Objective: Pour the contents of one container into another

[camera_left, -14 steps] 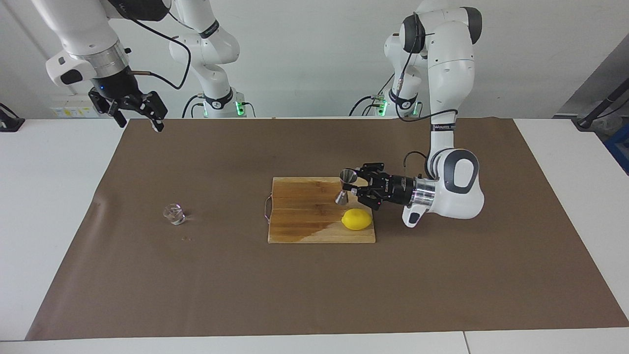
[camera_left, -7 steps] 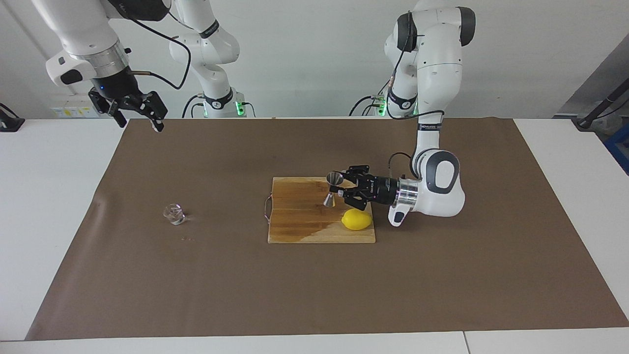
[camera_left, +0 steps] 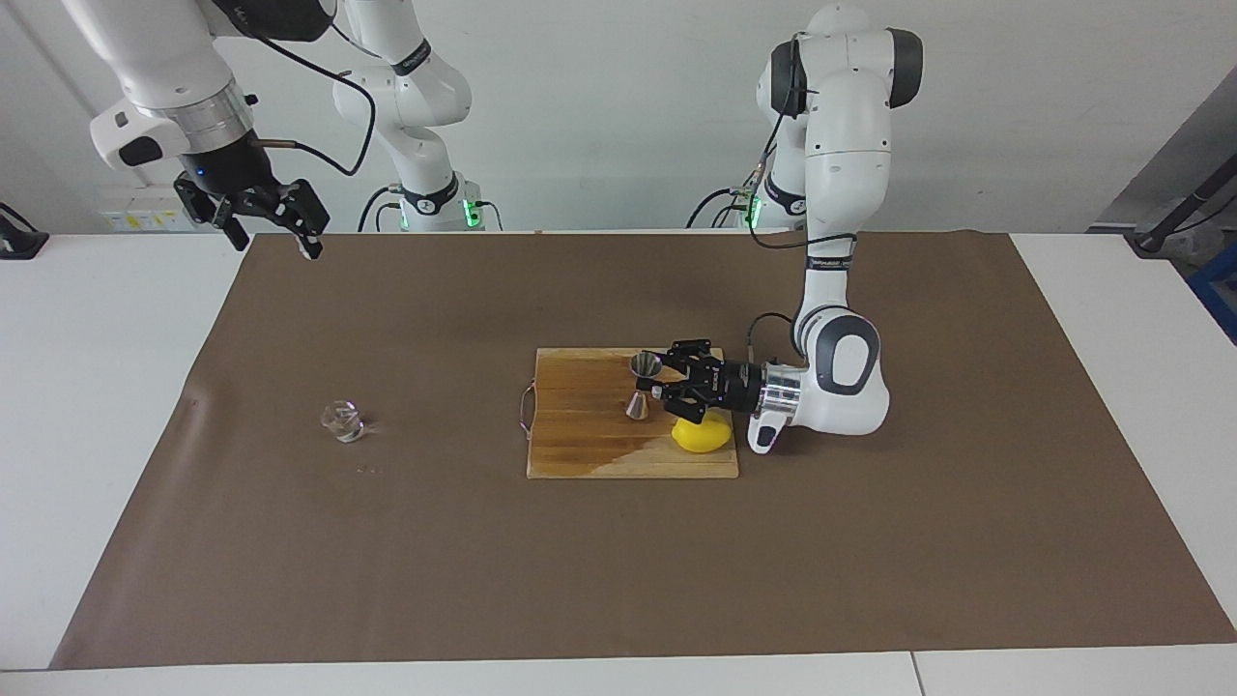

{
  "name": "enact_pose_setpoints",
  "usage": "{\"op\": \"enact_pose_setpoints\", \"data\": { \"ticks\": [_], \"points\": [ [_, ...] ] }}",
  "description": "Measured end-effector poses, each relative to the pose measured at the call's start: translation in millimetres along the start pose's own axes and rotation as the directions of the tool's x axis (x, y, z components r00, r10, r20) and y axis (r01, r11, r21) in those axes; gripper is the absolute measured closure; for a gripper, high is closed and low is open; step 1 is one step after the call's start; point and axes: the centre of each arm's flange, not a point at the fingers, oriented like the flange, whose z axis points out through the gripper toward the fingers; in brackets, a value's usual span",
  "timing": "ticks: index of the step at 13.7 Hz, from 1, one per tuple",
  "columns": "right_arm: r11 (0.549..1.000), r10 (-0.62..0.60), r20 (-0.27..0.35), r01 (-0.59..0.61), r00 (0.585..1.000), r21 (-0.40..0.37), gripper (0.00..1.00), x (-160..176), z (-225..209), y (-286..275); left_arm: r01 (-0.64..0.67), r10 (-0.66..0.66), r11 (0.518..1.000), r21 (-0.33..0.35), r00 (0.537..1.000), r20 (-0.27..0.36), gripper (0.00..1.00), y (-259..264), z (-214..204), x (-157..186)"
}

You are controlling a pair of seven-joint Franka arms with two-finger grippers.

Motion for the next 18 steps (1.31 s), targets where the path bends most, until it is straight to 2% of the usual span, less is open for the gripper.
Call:
{"op": "enact_pose_setpoints", "data": {
  "ticks": [10, 18],
  "points": [
    [1.0, 0.001, 0.0, -0.001, 1.0, 0.0, 0.0, -0.1, -0.3, 0.3, -0.025, 0.024, 1.0, -0.015, 0.999, -0.04, 0.51, 0.2, 7.3, 12.1],
    [1.0, 0.003, -0.005, -0.003, 1.0, 0.001, 0.0, -1.3, -2.8, 2.1, -0.029, 0.028, 0.999, -0.016, 0.999, -0.046, 0.52, 0.6, 7.9, 11.7]
  ]
}}
